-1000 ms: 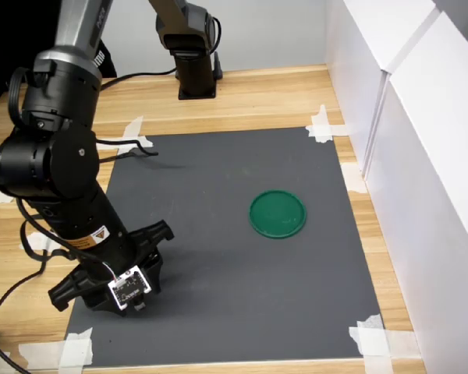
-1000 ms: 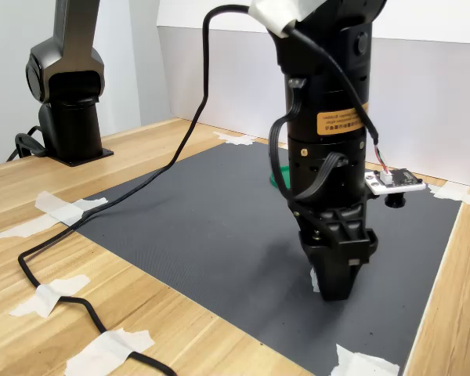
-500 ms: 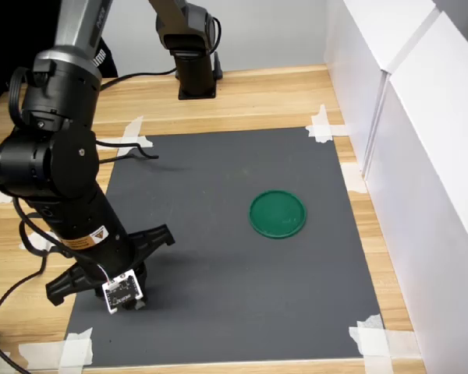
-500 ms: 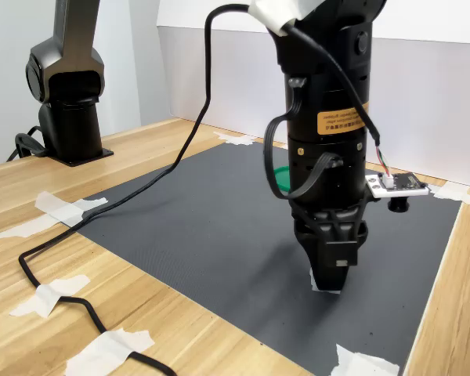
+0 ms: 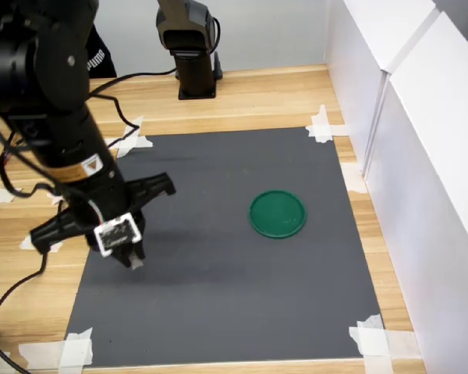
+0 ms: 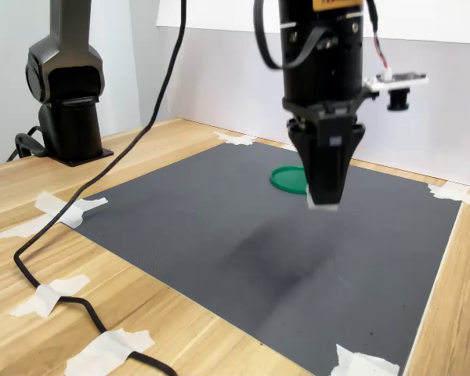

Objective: Grasp a white terminal and put it on the green lid.

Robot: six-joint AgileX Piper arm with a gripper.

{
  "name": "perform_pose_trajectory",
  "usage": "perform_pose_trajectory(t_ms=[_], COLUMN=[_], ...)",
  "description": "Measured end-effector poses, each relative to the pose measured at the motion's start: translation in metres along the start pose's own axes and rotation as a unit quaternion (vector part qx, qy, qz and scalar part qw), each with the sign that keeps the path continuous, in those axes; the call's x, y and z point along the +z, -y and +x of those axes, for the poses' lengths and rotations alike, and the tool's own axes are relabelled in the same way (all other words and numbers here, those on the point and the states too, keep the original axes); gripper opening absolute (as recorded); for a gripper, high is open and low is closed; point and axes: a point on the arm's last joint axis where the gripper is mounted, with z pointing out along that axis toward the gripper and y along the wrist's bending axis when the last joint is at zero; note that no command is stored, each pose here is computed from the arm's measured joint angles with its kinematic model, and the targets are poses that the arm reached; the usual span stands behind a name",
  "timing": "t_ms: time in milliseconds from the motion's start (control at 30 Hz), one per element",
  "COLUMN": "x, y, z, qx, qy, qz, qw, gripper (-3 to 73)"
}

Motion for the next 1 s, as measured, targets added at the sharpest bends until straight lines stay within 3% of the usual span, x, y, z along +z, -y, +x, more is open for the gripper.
perform_pose_trajectory(t_ms=[200, 500, 1000], x=[-0.021, -0.022, -0.004], y=[-0.044, -0.105, -0.173], z=[-0.019, -0.028, -0.019], qx=[-0.049, -0.118, -0.163], qy=[0.005, -0.018, 0.006], qz=[-0.02, -0.044, -0.055], qw=[0.999, 0.992, 0.985], gripper=[8.3, 8.3, 8.3])
